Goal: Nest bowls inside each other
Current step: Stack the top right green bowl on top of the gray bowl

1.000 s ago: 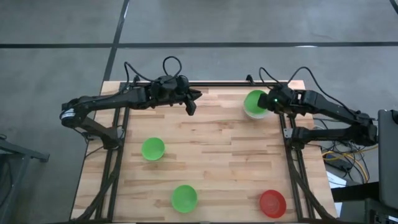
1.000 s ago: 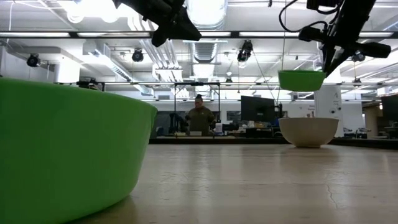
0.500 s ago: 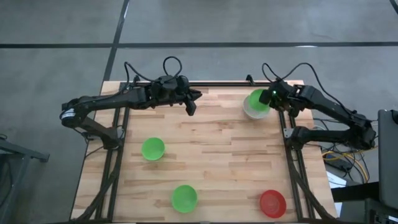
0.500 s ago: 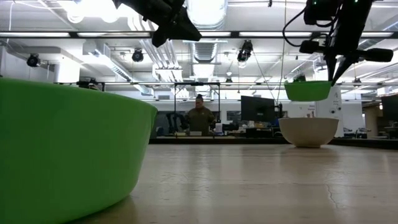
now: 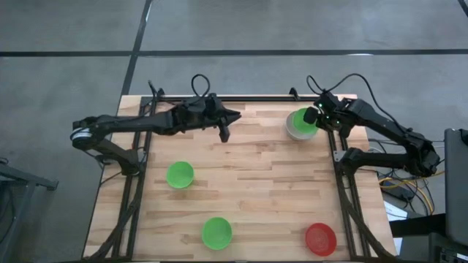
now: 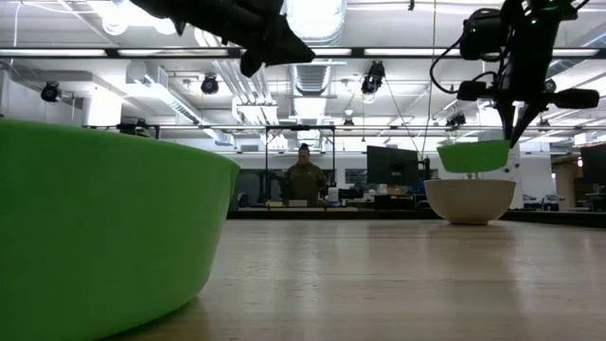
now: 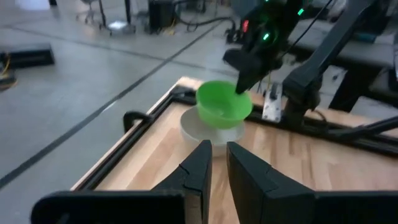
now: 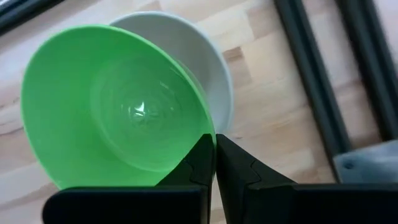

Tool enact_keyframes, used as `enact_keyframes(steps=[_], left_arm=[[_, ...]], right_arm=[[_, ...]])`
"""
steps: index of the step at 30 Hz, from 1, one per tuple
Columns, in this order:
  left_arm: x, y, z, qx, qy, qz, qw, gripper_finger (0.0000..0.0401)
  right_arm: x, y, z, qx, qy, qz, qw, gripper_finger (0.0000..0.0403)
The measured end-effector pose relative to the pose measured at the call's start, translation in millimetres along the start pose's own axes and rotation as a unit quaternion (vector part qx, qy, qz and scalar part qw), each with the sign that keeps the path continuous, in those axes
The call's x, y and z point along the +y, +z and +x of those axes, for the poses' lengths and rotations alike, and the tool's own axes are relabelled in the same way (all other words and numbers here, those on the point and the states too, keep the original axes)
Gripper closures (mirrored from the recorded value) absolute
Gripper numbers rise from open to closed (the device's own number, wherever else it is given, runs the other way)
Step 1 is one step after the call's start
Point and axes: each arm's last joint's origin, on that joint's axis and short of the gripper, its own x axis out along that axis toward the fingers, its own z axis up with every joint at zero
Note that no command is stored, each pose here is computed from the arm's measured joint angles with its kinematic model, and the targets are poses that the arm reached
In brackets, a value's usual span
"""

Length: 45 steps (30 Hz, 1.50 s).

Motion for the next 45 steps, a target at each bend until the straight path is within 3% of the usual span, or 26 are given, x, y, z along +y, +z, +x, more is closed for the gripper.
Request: enact_keyframes(steps=[5, 13, 25, 45], left_arm=[[3, -23, 0, -0.017, -0.002, 0.012, 1.0, 0.0348], [8, -39, -1, -0.01, 0.012, 0.082, 0.996, 0.0348], [8, -40, -2, -0.011, 0.017, 0.031, 0.999, 0.0348], [8, -40, -2, -0.009, 0.017, 0.029, 0.999, 0.0348]], right_arm=[[5, 2, 6, -0.003, 0.034, 0.003, 0.999, 0.0394], [3, 6, 7, 0.003, 0.037, 0.011, 0.999, 0.0394], [5, 5, 7, 0.023, 0.051, -0.013, 0.998, 0.0394], [5, 5, 1, 0.036, 0.053, -0.036, 0.997, 0.0394]])
